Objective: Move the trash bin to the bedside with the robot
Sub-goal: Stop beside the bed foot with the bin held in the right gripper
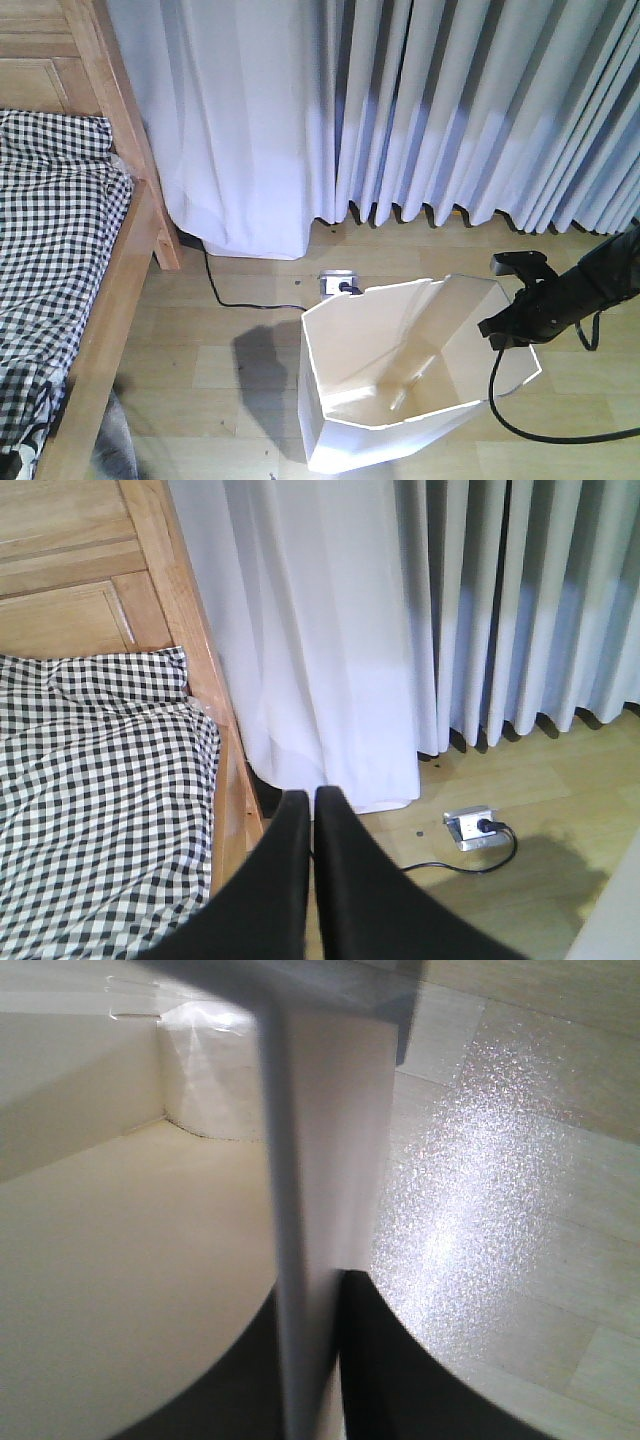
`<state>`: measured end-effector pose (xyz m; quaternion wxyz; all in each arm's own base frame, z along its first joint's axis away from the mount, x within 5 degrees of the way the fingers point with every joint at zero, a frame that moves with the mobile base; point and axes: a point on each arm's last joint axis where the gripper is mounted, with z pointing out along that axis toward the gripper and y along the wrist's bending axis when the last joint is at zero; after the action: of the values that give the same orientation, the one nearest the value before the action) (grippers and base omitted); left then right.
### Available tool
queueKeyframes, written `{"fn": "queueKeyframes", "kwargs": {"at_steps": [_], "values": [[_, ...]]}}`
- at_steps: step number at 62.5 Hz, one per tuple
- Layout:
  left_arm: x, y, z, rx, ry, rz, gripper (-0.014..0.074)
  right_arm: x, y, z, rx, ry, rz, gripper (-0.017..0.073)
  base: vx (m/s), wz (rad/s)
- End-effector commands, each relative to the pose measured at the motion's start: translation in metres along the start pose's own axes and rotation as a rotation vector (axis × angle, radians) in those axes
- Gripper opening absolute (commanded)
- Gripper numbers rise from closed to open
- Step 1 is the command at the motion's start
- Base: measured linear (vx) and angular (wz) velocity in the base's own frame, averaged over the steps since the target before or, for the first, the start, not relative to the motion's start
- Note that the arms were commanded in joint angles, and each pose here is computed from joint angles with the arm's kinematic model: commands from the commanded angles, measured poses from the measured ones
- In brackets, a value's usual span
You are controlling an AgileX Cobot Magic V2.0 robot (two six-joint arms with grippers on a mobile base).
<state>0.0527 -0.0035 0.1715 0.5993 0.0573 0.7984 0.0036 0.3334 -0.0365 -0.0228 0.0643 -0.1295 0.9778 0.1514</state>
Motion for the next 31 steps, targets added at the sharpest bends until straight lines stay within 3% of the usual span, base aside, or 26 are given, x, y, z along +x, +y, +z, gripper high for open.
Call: {"fn": "queueKeyframes", "kwargs": {"at_steps": [1,31], "values": [[-0.0014,0.0001,0.0005,-0.005,-0.072,-0.005,-0.0007,-0.0159,0.0128,-0.0266,-0.098,-0.06,0.019,0.0,0.08,0.02],[-0.0014,0.0001,0.0005,-0.005,-0.072,-0.005,-0.0007,-0.016,0.0128,-0.0266,-0.099,-0.06,0.02,0.0,0.03,0.01]]}}
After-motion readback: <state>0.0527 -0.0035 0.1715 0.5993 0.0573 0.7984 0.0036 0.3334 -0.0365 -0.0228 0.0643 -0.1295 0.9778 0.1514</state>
